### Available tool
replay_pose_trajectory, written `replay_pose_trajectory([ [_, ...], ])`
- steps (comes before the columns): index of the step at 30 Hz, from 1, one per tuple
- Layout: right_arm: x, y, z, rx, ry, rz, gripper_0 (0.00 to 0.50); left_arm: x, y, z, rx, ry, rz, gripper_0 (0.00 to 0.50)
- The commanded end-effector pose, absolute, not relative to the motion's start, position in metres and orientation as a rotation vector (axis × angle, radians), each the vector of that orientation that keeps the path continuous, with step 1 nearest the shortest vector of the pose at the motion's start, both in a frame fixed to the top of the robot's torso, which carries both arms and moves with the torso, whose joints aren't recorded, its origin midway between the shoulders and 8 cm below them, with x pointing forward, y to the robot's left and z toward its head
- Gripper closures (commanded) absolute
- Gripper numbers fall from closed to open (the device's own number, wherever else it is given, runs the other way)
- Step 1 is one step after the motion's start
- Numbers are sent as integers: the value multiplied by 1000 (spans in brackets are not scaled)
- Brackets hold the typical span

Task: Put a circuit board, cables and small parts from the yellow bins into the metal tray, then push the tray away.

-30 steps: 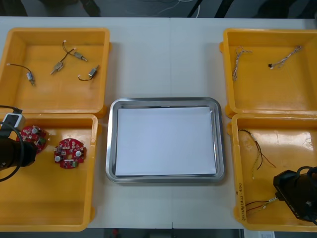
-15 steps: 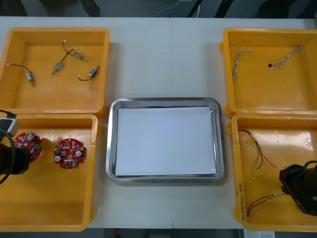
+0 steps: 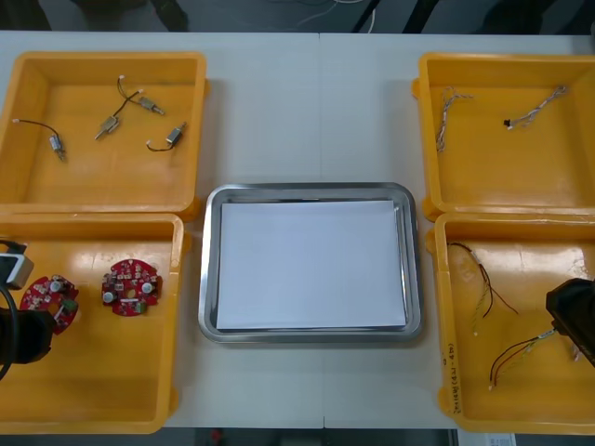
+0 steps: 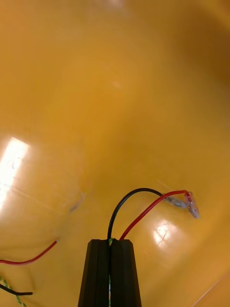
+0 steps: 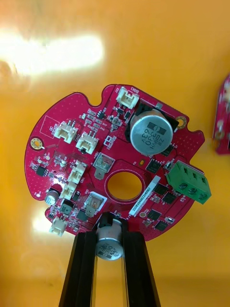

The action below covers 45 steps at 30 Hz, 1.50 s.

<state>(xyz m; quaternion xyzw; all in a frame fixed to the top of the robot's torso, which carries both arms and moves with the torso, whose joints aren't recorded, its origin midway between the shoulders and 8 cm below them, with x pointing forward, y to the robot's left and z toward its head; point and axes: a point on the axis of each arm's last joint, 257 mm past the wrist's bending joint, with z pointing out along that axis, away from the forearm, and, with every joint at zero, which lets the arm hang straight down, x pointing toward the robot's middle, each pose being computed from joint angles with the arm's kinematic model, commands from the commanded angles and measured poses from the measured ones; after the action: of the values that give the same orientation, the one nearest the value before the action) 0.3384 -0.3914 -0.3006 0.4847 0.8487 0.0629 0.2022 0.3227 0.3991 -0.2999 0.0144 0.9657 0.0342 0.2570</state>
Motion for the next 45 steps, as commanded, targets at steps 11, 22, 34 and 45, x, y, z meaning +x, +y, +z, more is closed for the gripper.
replay_pose_trajectory([
  [11, 379, -425, -265, 1333, 2297, 135, 500, 289, 408, -316, 228, 2640, 168, 500],
  [22, 378, -425, -265, 1333, 2298, 136, 377, 290, 408, -323, 252, 2643, 192, 500],
  [34, 371, -433, -252, 1359, 2287, 136, 0, 299, 412, -330, 237, 2631, 190, 500],
  [45, 382, -404, -232, 1402, 2295, 243, 0, 302, 411, -328, 223, 2625, 181, 36],
])
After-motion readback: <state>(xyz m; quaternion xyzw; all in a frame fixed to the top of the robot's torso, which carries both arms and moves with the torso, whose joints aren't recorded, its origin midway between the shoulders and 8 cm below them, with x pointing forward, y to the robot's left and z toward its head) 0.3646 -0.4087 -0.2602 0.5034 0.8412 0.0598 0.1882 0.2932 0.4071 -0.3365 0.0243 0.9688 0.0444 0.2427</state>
